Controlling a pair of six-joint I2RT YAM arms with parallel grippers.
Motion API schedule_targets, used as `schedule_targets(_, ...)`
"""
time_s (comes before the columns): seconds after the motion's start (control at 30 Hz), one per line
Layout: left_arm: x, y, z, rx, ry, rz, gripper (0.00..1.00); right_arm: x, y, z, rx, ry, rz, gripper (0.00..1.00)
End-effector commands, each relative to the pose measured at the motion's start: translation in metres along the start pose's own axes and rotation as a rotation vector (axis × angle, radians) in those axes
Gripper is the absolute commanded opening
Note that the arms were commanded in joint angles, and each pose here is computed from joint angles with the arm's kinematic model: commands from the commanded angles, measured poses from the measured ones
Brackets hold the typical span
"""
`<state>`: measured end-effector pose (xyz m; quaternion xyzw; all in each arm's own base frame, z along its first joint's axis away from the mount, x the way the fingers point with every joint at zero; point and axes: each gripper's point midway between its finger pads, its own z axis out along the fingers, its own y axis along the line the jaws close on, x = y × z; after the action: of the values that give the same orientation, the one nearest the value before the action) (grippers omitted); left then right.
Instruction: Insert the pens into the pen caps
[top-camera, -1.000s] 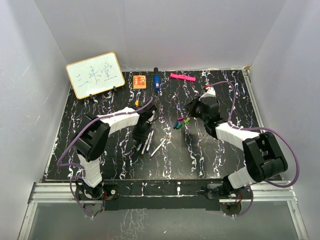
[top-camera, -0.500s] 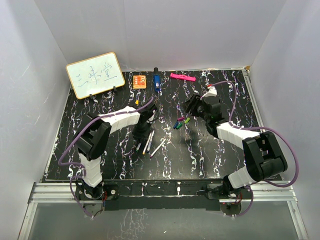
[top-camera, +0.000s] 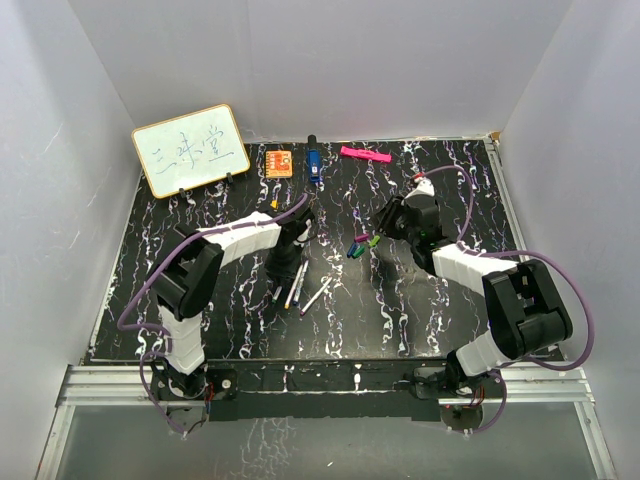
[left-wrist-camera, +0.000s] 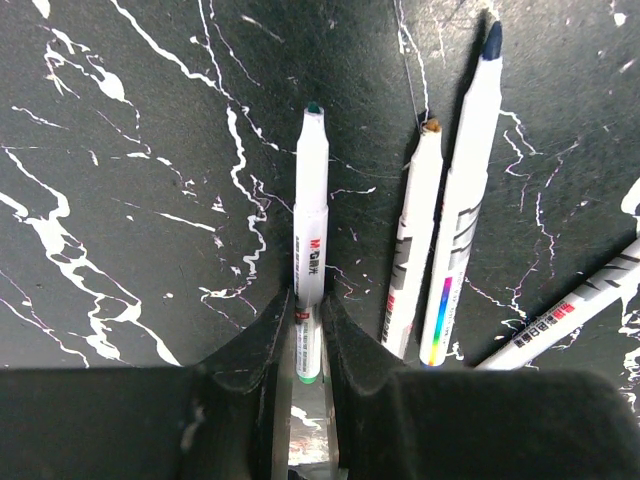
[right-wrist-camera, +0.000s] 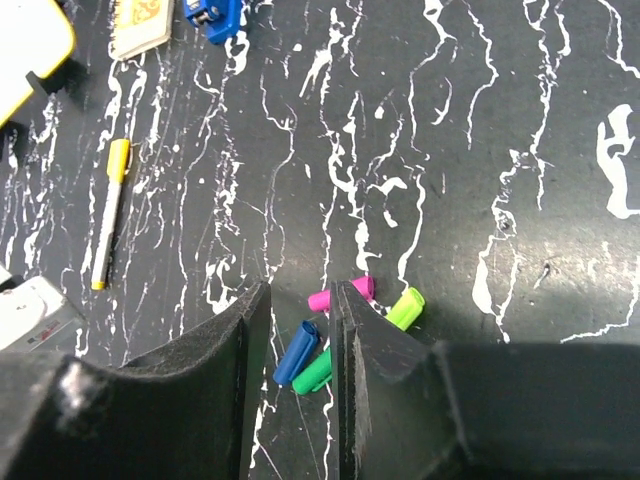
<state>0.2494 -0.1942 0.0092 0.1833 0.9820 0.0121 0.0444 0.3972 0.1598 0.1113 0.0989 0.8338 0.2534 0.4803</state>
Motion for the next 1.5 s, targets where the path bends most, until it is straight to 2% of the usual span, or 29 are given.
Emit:
schedule_targets(0.0, 0.03, 0.004, 0.044, -0.032, 0.133, 0.018, 0.0, -0.016, 0.001, 0.001, 0.024, -0.038, -0.012, 0.27)
schedule_targets(0.17, 0.023, 0.003, 0.038, -0.028, 0.087, 0.011, 0.0, -0.01, -0.007, -0.001, 0.088, 0.005, -0.026, 0.23)
schedule_targets(0.37, 0.002, 0.005, 0.017, -0.032, -0.012, 0.008, 0.0, 0.005, -0.008, -0.006, 0.189, 0.056, -0.082, 0.22)
schedule_targets(0.67, -0.037, 0.007, -0.042, -0.029, -0.205, -0.009, 0.0, 0.019, -0.003, -0.003, 0.252, 0.107, -0.094, 0.27)
schedule_targets(1.0, -0.064, 0.016, -0.08, -0.057, -0.395, -0.04, 0.0, 0.033, 0.001, 0.014, 0.306, 0.16, -0.05, 0.33)
schedule_targets(1.47, -0.056, 0.024, -0.074, -0.065, -0.402, -0.034, 0.0, 0.051, -0.001, 0.009, 0.515, 0.168, -0.057, 0.31)
